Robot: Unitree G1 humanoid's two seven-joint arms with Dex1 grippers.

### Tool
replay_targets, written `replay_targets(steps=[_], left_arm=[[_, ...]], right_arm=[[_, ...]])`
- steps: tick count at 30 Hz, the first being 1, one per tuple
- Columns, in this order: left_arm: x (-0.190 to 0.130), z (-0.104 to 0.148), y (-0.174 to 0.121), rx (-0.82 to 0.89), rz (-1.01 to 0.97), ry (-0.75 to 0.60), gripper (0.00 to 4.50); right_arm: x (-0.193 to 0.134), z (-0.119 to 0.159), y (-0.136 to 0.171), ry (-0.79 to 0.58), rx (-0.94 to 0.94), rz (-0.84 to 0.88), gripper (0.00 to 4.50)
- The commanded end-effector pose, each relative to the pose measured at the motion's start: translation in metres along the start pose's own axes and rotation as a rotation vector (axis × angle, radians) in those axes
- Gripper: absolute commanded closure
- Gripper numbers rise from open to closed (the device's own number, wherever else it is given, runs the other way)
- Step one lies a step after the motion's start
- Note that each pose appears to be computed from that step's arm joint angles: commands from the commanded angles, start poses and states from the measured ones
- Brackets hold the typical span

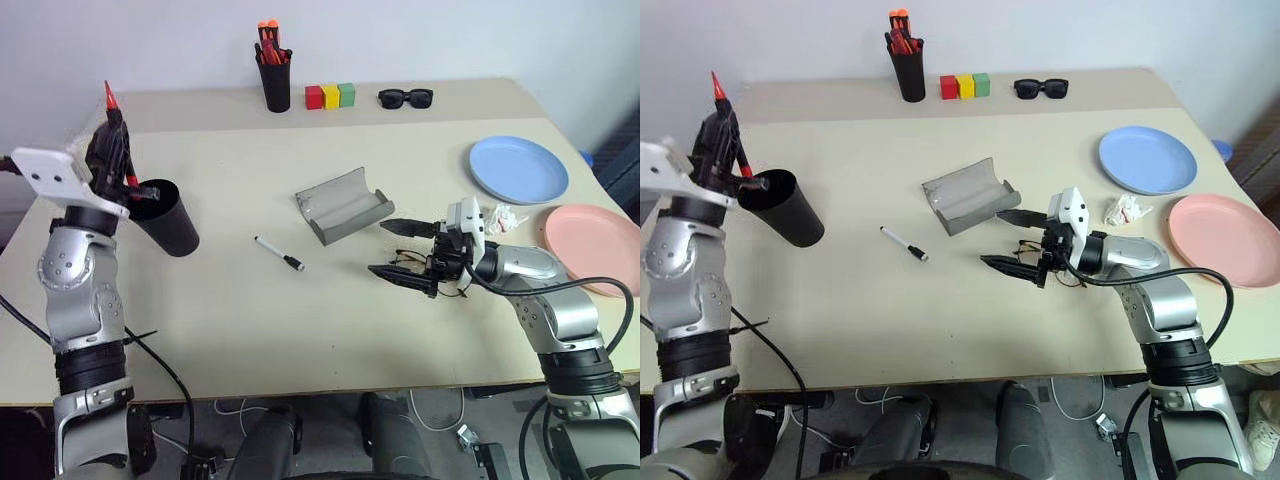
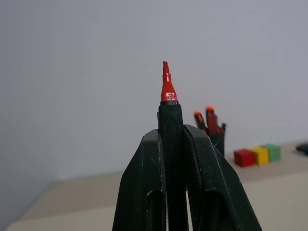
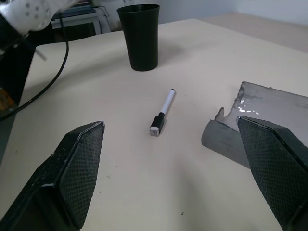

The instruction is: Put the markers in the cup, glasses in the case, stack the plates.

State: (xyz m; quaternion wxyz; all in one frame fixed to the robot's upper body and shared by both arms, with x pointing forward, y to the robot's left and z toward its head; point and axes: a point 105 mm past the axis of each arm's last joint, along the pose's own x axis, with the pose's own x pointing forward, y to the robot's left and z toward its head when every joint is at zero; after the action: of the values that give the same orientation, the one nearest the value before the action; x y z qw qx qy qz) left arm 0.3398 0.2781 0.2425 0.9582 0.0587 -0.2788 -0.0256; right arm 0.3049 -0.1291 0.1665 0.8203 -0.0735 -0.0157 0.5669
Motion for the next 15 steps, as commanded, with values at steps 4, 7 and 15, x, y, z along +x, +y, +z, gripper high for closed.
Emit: replay_targets(steps=[4, 7, 15], left_arm=[[-0.0041, 0.0016, -0.0006, 0.016, -0.013, -0.044, 4.47], [-0.0038, 0.0002, -0.0016, 0.011, -0.015, -0.044, 4.47], [-0.0005, 0.0043, -0.0052, -0.001, -0.033, -0.056, 0.54]], right_arm=[[0.0009, 0.0141, 0.0039, -0.026, -0.069, 0.008, 0.00], [0.0007, 0.0146, 0.0034, -0.025, -0.072, 0.006, 0.00], [0.0012, 0.0146, 0.0024, -0.024, -0.076, 0.002, 0.00]])
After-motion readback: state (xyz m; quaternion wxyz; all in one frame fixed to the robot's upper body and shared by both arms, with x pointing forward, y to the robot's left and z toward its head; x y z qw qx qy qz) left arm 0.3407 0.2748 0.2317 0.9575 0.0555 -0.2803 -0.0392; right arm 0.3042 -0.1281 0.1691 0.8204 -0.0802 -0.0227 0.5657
